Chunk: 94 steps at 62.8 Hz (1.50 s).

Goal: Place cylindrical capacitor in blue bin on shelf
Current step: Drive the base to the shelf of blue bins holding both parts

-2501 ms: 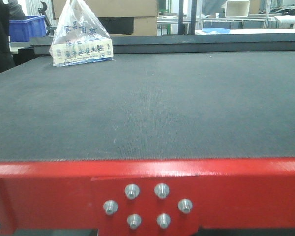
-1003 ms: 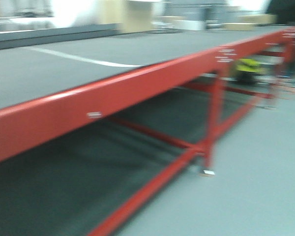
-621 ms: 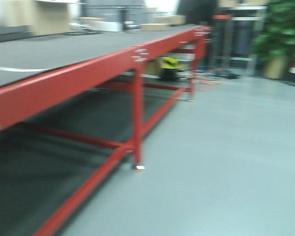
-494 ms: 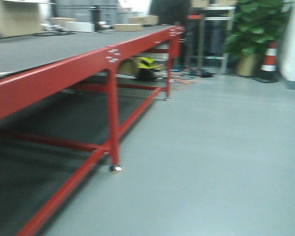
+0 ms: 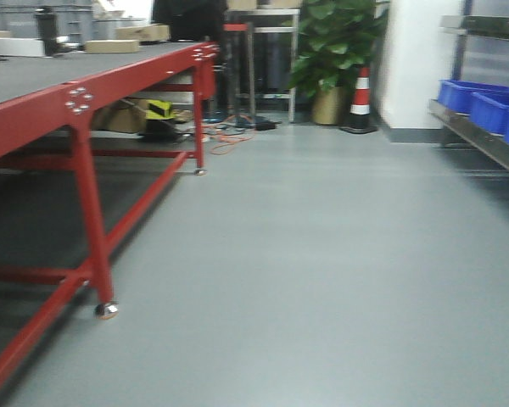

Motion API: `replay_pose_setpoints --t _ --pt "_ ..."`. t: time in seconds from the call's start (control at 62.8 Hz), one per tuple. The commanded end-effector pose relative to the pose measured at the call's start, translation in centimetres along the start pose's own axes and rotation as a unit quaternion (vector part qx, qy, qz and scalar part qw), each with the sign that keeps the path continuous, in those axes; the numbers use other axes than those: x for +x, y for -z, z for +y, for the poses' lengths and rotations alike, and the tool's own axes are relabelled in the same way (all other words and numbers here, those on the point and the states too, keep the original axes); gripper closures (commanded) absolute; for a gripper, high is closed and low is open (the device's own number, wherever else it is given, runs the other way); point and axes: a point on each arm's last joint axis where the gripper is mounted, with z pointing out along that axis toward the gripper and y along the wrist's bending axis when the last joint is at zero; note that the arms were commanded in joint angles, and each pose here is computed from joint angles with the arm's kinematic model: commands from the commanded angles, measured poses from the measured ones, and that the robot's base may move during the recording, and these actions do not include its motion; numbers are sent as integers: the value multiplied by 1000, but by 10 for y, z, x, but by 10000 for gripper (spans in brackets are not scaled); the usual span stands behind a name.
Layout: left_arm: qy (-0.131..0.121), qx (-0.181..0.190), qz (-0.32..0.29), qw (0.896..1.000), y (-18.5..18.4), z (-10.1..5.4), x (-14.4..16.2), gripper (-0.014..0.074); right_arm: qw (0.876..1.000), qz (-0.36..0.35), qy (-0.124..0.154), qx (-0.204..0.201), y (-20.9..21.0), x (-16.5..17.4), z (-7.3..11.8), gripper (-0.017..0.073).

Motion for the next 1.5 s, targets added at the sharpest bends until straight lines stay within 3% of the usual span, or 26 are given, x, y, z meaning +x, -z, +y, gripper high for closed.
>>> replay_pose_setpoints --t 0.0,1.481 --pt "3 1 -12 1000 1 0 -3 705 1000 -17 5 0 1 -3 0 727" --pt "3 1 -12 1000 1 0 -3 705 1000 -20 5 0 1 -4 0 727"
